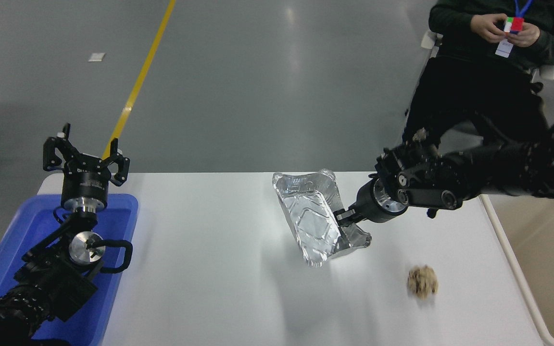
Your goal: Pick up foil plate and place in dustbin
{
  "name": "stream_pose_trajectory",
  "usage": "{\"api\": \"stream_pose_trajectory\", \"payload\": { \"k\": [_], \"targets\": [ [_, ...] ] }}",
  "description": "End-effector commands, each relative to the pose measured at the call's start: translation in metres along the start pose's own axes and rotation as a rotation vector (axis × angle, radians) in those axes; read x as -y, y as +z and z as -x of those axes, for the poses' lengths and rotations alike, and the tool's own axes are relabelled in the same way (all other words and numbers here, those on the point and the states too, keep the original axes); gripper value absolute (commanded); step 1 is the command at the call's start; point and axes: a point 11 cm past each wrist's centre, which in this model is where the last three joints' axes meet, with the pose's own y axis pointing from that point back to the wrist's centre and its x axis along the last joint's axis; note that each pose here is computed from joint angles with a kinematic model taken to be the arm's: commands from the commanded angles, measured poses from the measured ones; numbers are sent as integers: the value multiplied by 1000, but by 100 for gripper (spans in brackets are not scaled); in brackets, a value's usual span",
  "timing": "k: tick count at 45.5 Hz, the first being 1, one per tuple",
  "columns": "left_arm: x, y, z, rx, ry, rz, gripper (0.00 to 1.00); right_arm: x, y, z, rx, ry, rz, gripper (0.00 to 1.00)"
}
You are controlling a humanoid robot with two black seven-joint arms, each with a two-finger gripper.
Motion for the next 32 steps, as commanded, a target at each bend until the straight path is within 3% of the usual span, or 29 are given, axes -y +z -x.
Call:
{"api": "stream_pose_trajectory", "payload": {
  "k": [1, 15, 32],
  "targets": [
    [0, 0, 0, 1, 1, 0, 99, -123, 23, -38, 81, 24, 30, 0],
    [0, 0, 0, 1, 1, 0, 99, -230, 71, -57, 175, 250, 196, 0],
    [0, 0, 0, 1, 1, 0, 99, -270, 212, 11, 508, 358, 329, 0]
  ]
}}
